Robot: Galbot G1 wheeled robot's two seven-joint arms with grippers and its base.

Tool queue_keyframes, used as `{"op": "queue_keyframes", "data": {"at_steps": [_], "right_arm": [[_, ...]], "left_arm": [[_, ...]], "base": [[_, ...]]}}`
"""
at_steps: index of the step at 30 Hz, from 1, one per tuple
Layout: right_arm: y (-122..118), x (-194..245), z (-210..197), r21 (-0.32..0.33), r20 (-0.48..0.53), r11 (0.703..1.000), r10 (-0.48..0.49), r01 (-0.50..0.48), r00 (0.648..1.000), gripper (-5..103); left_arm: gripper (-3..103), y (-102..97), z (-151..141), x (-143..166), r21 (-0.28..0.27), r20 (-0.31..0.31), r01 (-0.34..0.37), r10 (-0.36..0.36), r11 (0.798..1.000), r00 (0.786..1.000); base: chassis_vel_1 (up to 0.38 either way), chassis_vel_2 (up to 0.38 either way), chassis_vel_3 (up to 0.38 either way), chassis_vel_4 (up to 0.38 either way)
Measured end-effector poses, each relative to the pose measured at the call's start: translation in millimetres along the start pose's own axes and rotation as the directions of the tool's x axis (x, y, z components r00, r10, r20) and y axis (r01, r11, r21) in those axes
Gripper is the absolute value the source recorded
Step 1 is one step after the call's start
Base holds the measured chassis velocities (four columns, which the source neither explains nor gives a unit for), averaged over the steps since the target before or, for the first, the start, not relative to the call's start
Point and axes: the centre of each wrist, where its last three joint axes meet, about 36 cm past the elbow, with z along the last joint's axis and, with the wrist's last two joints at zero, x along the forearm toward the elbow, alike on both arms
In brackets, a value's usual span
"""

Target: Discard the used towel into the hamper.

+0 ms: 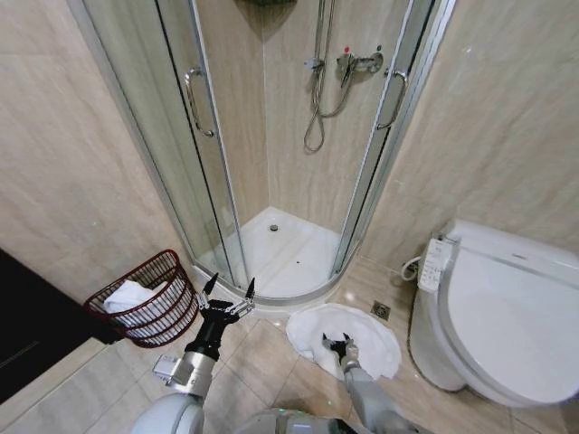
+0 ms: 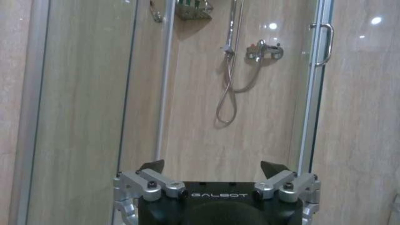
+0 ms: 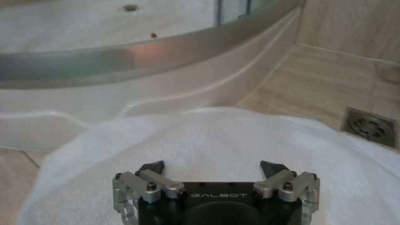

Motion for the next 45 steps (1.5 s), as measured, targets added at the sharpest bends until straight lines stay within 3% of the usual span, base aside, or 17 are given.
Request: {"op": "queue_keyframes", "data": {"at_steps": [6, 14, 20, 28, 38, 40, 43, 45], "right_arm": [[-12, 1, -1, 0.017, -0.020, 0.999, 0.051, -0.050, 0.999, 100], [-25, 7, 7, -0.007, -0.067, 1.000, 0.018, -0.019, 0.998, 100], [-33, 5, 2, -0.030, -0.104, 0.995, 0.094, -0.098, 0.990, 100], [-56, 5, -2, -0.004, -0.149, 0.987, 0.156, -0.158, 0.976, 100], [-52, 4, -3, -0.027, -0.160, 0.992, 0.117, -0.123, 0.980, 103], [-48, 4, -4, -0.031, -0.159, 0.993, 0.108, -0.114, 0.981, 99], [-40, 3, -3, -0.040, -0.154, 0.995, 0.082, -0.089, 0.985, 85], [-38, 3, -3, -0.041, -0.152, 0.995, 0.079, -0.087, 0.985, 85]], "left_arm": [[100, 0.0, 0, 0, 0.000, 0.000, 0.000, 0.000, 1.000, 1.000], [100, 0.0, 0, 0, 0.000, 0.000, 0.000, 0.000, 1.000, 1.000], [100, 0.0, 0, 0, 0.000, 0.000, 0.000, 0.000, 1.000, 1.000], [100, 0.0, 0, 0, 0.000, 0.000, 0.000, 0.000, 1.000, 1.000], [100, 0.0, 0, 0, 0.000, 0.000, 0.000, 0.000, 1.000, 1.000], [100, 0.0, 0, 0, 0.000, 0.000, 0.000, 0.000, 1.000, 1.000], [100, 0.0, 0, 0, 0.000, 0.000, 0.000, 0.000, 1.000, 1.000], [100, 0.0, 0, 0, 0.000, 0.000, 0.000, 0.000, 1.000, 1.000]], "base": [[0.000, 0.000, 0.000, 0.000], [0.000, 0.000, 0.000, 0.000], [0.000, 0.000, 0.000, 0.000], [0.000, 0.000, 0.000, 0.000], [0.000, 0.000, 0.000, 0.000], [0.000, 0.000, 0.000, 0.000], [0.000, 0.000, 0.000, 0.000], [0.000, 0.000, 0.000, 0.000]]}}
